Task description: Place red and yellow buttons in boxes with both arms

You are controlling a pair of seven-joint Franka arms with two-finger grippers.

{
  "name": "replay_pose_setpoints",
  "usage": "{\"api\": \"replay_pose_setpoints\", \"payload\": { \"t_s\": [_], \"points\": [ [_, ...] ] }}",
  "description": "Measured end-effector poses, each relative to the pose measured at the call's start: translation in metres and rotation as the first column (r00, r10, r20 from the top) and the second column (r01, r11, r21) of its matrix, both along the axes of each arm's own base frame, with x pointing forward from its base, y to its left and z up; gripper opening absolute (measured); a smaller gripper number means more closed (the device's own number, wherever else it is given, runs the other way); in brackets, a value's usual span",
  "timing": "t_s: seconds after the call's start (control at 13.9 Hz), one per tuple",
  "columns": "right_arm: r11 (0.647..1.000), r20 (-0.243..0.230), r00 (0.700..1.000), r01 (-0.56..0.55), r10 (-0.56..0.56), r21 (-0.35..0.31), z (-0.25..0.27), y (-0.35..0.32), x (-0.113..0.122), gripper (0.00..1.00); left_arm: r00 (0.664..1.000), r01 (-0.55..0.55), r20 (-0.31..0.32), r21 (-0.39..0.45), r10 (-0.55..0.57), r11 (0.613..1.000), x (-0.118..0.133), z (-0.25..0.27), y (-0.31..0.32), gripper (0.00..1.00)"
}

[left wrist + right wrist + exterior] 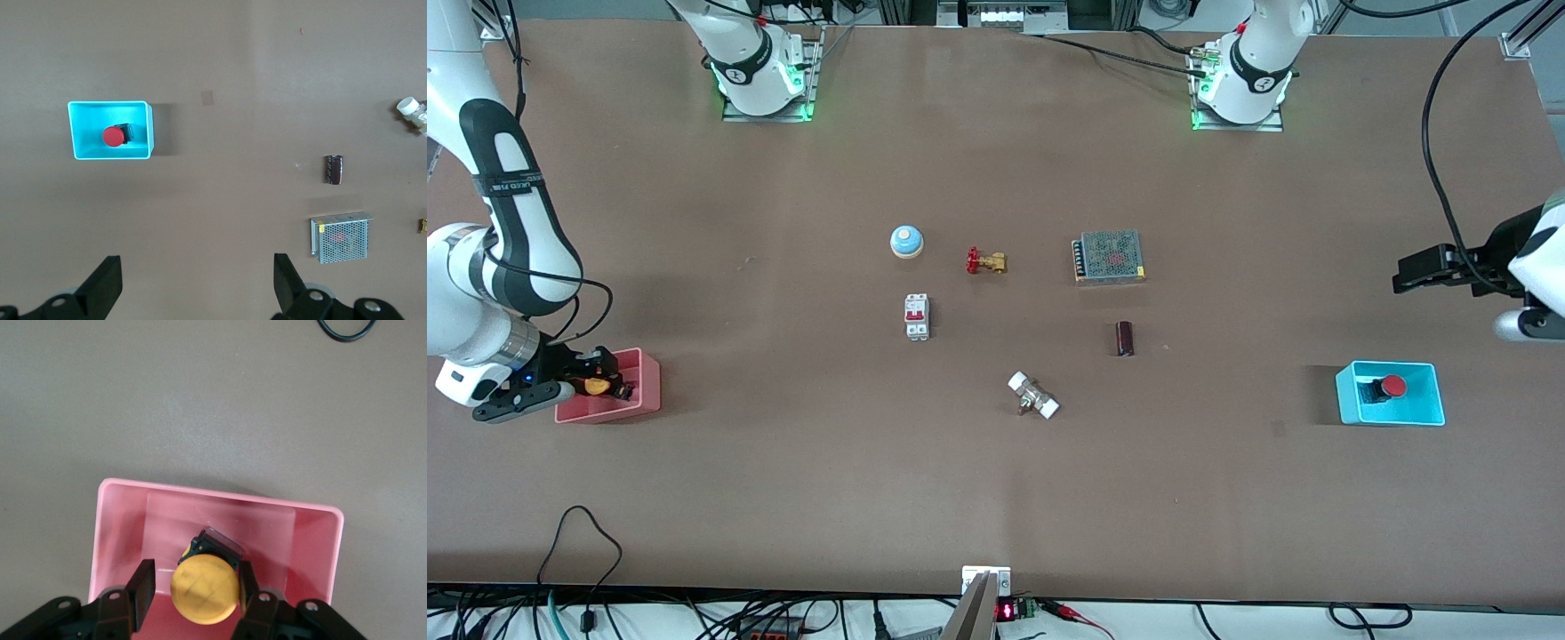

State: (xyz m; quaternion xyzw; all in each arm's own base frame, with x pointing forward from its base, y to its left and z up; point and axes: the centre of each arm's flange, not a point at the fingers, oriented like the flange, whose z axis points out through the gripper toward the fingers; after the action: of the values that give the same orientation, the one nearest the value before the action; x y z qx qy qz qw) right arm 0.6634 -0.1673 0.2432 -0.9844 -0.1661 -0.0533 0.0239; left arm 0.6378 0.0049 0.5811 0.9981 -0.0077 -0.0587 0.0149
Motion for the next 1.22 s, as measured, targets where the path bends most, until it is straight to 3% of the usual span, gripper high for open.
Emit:
{"api": "replay_pose_setpoints", "payload": {
  "t_s": [0.14, 0.22, 0.36, 0.58, 0.86, 1.22],
  "points": [
    [1.0, 0.003, 1.0, 0.0, 0.0, -0.001, 0.0, 0.0, 0.0, 0.62, 1.0, 0.0, -0.024, -0.001, 0.0, 1.0, -0.001, -0.005, 0.001, 1.0],
    [1.0, 0.007, 1.0, 0.001, -0.001, -0.002, 0.002, 0.0, 0.001, 0.72, 1.0, 0.003, -0.026, -0.001, -0.003, 1.0, -0.001, -0.005, -0.001, 1.0],
    [1.0, 0.022, 1.0, 0.0, 0.0, -0.007, 0.01, -0.002, 0.004, 0.77, 1.0, 0.019, -0.016, 0.003, -0.019, 1.0, -0.005, -0.003, -0.011, 1.0],
    [1.0, 0.035, 0.999, -0.004, 0.005, -0.016, 0.03, -0.001, 0.007, 1.0, 0.997, 0.033, 0.07, 0.049, -0.037, 0.998, -0.029, 0.001, -0.033, 1.0],
    [1.0, -0.023, 1.0, -0.013, 0.012, -0.019, 0.112, 0.031, 0.0, 1.0, 0.987, 0.06, 0.144, 0.038, -0.065, 0.997, -0.075, 0.005, -0.022, 1.0],
    [0.991, -0.081, 0.989, 0.124, -0.128, -0.05, 0.246, 0.141, -0.038, 1.0, 0.981, 0.089, 0.17, 0.035, -0.094, 0.995, -0.083, 0.009, -0.008, 1.0]
  ]
}}
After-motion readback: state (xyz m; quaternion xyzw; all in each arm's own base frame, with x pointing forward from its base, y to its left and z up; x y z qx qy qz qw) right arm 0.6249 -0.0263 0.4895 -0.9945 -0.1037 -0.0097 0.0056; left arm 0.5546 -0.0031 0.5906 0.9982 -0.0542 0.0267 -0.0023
